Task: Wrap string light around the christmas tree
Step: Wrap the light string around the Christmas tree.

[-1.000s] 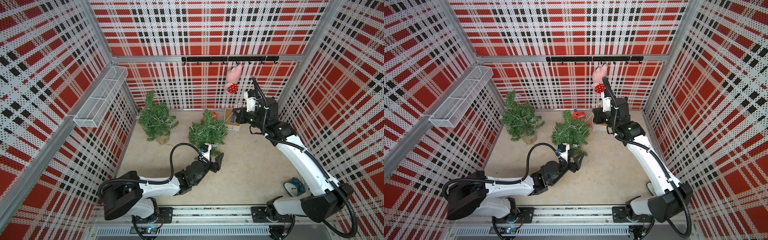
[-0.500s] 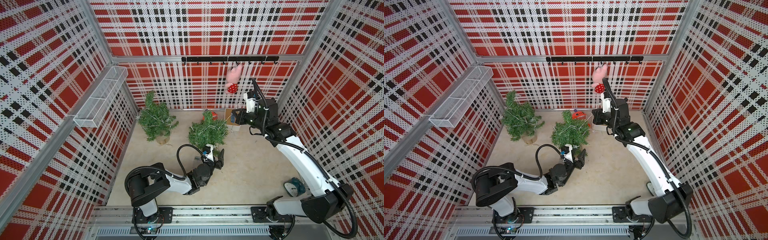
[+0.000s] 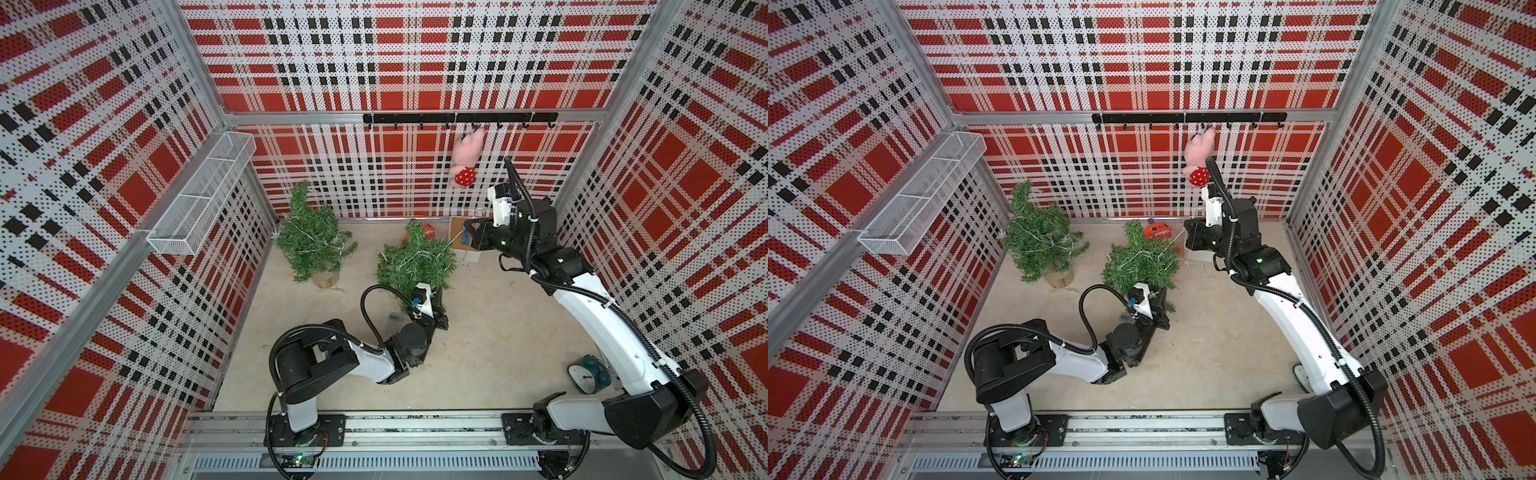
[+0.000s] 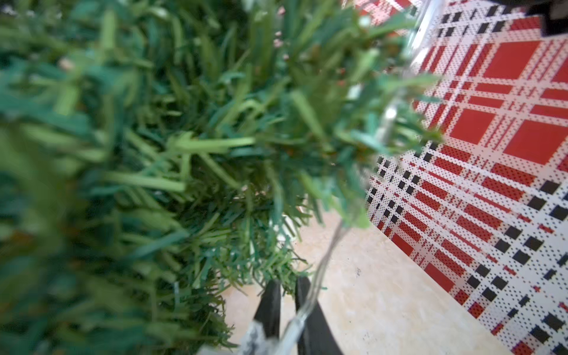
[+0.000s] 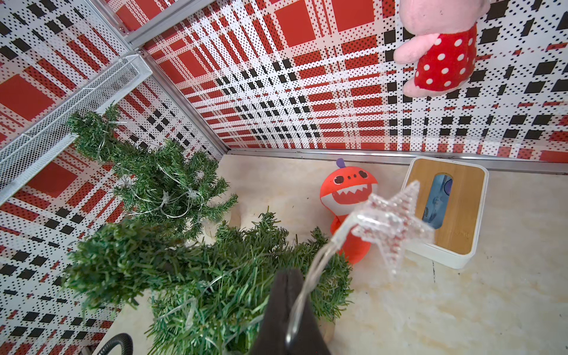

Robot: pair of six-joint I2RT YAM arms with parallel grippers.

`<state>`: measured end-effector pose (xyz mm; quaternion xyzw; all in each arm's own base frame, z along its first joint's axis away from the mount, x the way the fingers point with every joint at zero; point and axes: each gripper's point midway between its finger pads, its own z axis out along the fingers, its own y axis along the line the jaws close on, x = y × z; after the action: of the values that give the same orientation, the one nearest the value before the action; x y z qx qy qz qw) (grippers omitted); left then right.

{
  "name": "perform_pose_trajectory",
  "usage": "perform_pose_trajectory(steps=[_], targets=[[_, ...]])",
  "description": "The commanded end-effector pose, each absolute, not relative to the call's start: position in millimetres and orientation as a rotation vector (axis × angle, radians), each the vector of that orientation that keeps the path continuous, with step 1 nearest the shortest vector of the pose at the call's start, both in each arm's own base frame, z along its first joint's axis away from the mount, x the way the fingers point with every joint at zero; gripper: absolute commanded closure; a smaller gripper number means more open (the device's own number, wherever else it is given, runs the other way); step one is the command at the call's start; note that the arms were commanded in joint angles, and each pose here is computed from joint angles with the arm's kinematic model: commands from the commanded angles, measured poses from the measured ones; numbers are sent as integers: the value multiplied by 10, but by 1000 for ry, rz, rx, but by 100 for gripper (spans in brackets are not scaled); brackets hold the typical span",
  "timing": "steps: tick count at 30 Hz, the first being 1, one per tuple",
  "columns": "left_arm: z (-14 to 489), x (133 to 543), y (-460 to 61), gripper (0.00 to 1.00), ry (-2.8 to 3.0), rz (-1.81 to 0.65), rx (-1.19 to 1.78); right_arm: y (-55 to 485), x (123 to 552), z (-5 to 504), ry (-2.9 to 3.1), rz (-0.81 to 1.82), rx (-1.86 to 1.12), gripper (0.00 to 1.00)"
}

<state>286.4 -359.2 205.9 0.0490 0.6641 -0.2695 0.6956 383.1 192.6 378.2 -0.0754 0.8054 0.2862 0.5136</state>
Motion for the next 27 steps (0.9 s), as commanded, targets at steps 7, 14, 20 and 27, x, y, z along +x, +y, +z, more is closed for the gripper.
perform_pose_trajectory(steps=[7,14,20,27], targets=[[2849,2295,-4112,100,1337,-885,289,1879,3866,3888,1892,674,-182,100],[2946,2109,-4628,100,1350,-1087,439,1731,3991,3589,1971,598,-138,100],[3179,1824,-4867,100,1256,-1073,606,1371,3997,3277,2048,582,-47,82],[3069,2401,-4864,100,1426,-1275,448,1363,3773,3121,2134,671,-53,37]])
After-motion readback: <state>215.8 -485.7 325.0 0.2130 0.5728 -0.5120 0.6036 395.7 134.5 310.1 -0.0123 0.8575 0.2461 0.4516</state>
